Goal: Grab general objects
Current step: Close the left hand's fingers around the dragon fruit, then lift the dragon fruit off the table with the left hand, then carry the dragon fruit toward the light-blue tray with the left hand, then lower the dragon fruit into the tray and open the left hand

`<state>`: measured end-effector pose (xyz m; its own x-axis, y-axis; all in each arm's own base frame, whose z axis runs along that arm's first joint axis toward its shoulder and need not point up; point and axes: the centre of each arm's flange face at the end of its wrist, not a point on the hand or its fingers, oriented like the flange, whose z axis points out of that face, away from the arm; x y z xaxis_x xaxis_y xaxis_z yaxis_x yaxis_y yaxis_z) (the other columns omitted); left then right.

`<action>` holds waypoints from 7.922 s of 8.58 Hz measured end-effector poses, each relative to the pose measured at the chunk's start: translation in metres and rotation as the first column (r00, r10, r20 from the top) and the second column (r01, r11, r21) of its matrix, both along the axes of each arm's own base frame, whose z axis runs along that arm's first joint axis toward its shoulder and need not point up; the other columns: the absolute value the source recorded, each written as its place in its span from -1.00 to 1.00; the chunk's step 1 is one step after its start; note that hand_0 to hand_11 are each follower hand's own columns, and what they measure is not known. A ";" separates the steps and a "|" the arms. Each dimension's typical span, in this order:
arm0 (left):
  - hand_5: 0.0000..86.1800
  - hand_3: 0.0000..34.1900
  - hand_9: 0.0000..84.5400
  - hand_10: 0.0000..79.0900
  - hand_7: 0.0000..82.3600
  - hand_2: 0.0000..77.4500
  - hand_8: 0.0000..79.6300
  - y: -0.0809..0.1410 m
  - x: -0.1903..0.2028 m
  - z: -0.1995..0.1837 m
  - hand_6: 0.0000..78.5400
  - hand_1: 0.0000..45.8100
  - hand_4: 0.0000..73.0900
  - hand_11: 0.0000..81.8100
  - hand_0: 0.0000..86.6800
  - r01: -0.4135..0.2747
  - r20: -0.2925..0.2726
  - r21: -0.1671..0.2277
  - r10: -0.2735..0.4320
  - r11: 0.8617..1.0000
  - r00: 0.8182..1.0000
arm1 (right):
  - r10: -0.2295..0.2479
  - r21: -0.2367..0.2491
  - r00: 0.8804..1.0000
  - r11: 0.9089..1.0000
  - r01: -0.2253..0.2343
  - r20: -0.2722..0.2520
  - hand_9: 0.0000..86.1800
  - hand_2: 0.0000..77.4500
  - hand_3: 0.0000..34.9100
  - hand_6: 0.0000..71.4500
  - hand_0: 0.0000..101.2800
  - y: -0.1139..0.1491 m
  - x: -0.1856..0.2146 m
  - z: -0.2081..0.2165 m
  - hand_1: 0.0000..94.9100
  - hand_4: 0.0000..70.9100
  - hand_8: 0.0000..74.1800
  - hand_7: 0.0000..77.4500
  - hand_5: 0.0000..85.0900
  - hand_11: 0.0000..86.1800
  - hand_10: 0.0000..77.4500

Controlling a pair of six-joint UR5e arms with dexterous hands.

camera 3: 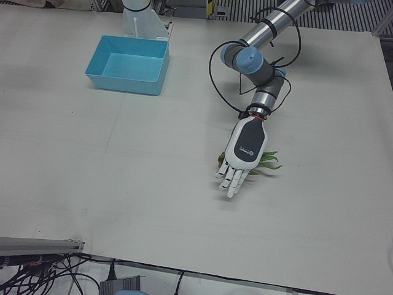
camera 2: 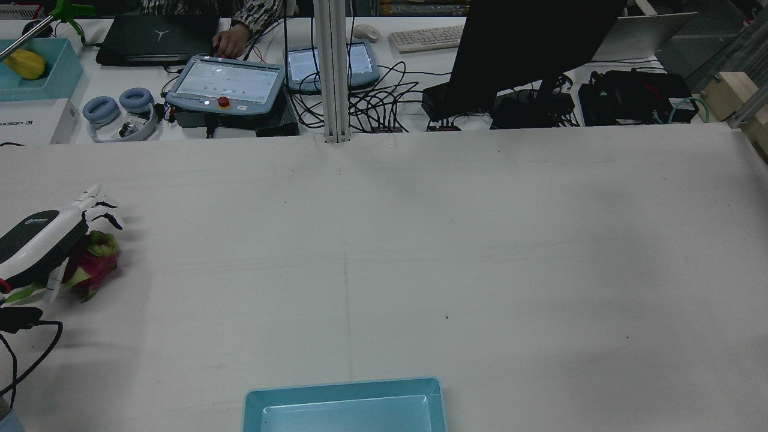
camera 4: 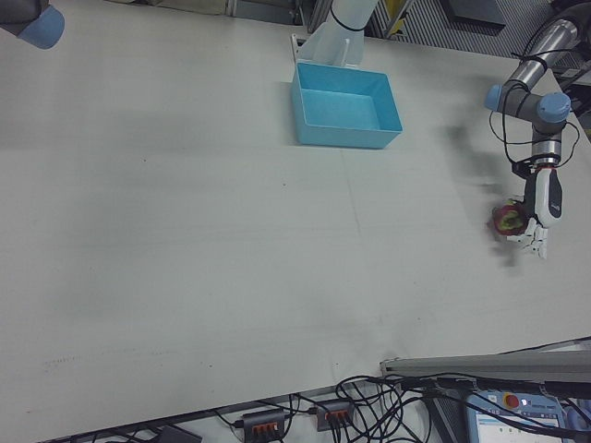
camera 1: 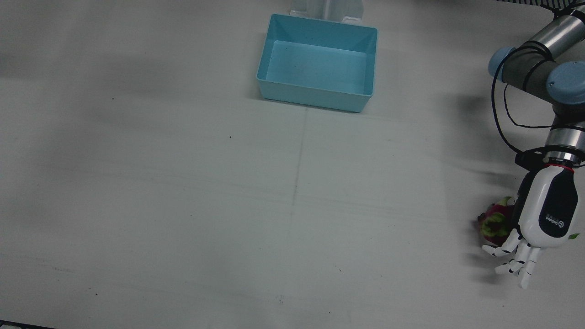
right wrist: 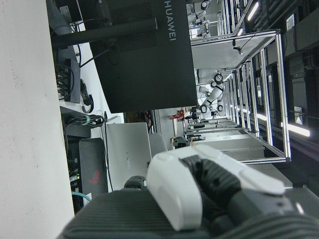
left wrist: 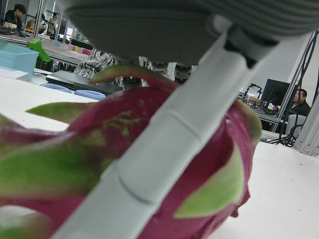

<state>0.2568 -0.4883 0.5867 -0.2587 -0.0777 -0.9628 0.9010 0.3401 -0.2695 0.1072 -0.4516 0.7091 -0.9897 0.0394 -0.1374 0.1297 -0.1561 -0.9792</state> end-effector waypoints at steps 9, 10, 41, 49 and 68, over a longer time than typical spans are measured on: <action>-0.05 -1.00 -0.63 -0.28 0.70 -0.99 -0.96 -0.009 0.010 0.008 -0.81 -1.00 -0.46 -0.99 0.84 -0.001 0.032 -0.025 0.002 1.000 0.999 | 0.000 0.000 1.000 1.000 0.000 0.000 -0.99 1.00 -1.00 -1.00 -1.00 0.000 0.000 0.000 1.00 -1.00 -1.00 -1.00 -1.00 -0.99 -1.00; -0.06 -1.00 -0.57 -0.28 0.68 -0.99 -0.96 -0.009 0.011 0.007 -0.60 -1.00 -0.21 -0.99 0.84 -0.001 0.034 -0.028 0.002 1.000 0.999 | 0.000 0.000 1.000 1.000 0.000 0.000 -0.99 1.00 -1.00 -1.00 -1.00 0.000 0.000 0.000 1.00 -1.00 -1.00 -1.00 -1.00 -0.99 -1.00; -0.37 -1.00 0.16 -0.37 0.64 -0.99 0.41 -0.058 -0.141 -0.134 0.22 -1.00 0.76 0.75 0.84 -0.190 -0.238 0.214 0.240 0.958 0.941 | 0.000 0.000 1.000 1.000 0.000 0.000 -0.99 1.00 -1.00 -1.00 -1.00 0.000 0.000 0.000 1.00 -1.00 -1.00 -1.00 -1.00 -0.99 -1.00; -0.37 -1.00 0.16 -0.30 0.64 -0.99 0.41 -0.014 -0.101 -0.221 0.22 -1.00 0.76 -0.57 0.84 -0.407 -0.379 0.413 0.560 0.815 0.737 | 0.000 0.000 1.000 1.000 0.000 0.000 -0.99 1.00 -1.00 -1.00 -1.00 0.000 0.000 0.000 1.00 -1.00 -1.00 -1.00 -1.00 -0.99 -1.00; -0.37 -1.00 0.16 -0.38 0.64 -0.99 0.42 0.223 0.190 -0.340 0.25 -1.00 0.76 0.80 0.84 -0.640 -0.401 0.668 0.908 0.380 0.120 | 0.000 0.000 1.000 1.000 0.000 0.000 -0.99 1.00 -1.00 -1.00 -1.00 0.000 0.000 0.000 1.00 -1.00 -1.00 -1.00 -1.00 -0.99 -1.00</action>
<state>0.4464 -0.2652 0.2466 -0.7118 -0.4342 -0.5520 -0.3138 0.8998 -0.3032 0.1072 -0.4516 0.7091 -0.9897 0.0394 -0.1374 0.1297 -0.1561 -0.9792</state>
